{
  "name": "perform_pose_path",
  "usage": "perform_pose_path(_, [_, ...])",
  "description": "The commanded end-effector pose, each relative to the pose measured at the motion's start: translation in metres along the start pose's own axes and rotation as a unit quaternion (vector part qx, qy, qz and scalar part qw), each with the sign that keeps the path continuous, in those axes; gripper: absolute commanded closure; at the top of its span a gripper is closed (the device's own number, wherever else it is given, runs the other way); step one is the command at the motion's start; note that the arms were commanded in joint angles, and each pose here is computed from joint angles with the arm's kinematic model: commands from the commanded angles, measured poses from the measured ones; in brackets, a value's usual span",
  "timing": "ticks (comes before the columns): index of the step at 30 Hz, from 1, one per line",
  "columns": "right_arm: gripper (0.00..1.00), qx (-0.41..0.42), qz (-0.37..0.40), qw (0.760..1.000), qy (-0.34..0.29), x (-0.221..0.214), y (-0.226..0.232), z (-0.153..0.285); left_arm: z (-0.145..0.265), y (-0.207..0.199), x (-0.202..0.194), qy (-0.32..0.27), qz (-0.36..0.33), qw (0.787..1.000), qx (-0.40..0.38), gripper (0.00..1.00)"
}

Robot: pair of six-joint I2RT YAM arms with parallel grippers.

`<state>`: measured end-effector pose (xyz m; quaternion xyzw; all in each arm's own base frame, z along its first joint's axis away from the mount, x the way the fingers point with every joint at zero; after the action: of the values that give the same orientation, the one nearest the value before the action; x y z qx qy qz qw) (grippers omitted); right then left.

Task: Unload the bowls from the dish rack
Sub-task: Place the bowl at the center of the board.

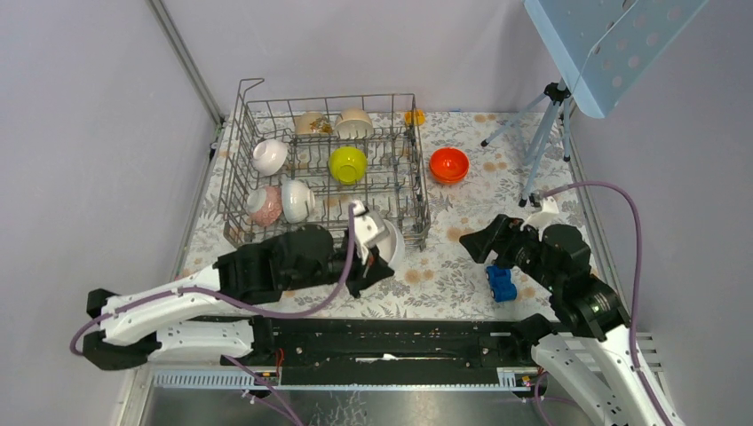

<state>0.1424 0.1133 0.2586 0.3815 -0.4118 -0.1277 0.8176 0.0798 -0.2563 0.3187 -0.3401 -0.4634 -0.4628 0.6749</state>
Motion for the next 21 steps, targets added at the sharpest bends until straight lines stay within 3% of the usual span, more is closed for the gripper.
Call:
perform_pose_path(1, [0.16,-0.036,0.008,0.999,-0.013,-0.001,-0.010,0.018,0.005,-0.006,0.013,-0.003,-0.063,0.995,0.075,1.00])
perform_pose_path(8, [0.17,0.003,0.001,1.000,0.024,-0.012,-0.002,0.025,-0.006,-0.043,-0.042,0.093,-0.147,0.983,0.057,1.00])
perform_pose_path(13, [0.20,-0.032,0.009,0.997,0.067,-0.017,-0.007,0.017,-0.016,-0.062,-0.076,0.136,-0.207,0.968,0.024,1.00])
perform_pose_path(21, [0.25,-0.019,0.002,0.990,0.137,-0.029,-0.002,0.009,-0.039,-0.061,-0.128,0.208,-0.321,0.924,0.005,1.00])
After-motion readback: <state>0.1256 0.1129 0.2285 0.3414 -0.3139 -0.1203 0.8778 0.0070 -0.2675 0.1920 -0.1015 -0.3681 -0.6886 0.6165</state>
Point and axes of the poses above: each gripper's point midway between its finger pads, its own z axis back along the fingers, its own y axis along the line the jaws close on, x = y × z, the point moved 5 cm from there along z, back along the fingers, and after that the axes turned 13 degrees about -z, right-handed, at the moved point
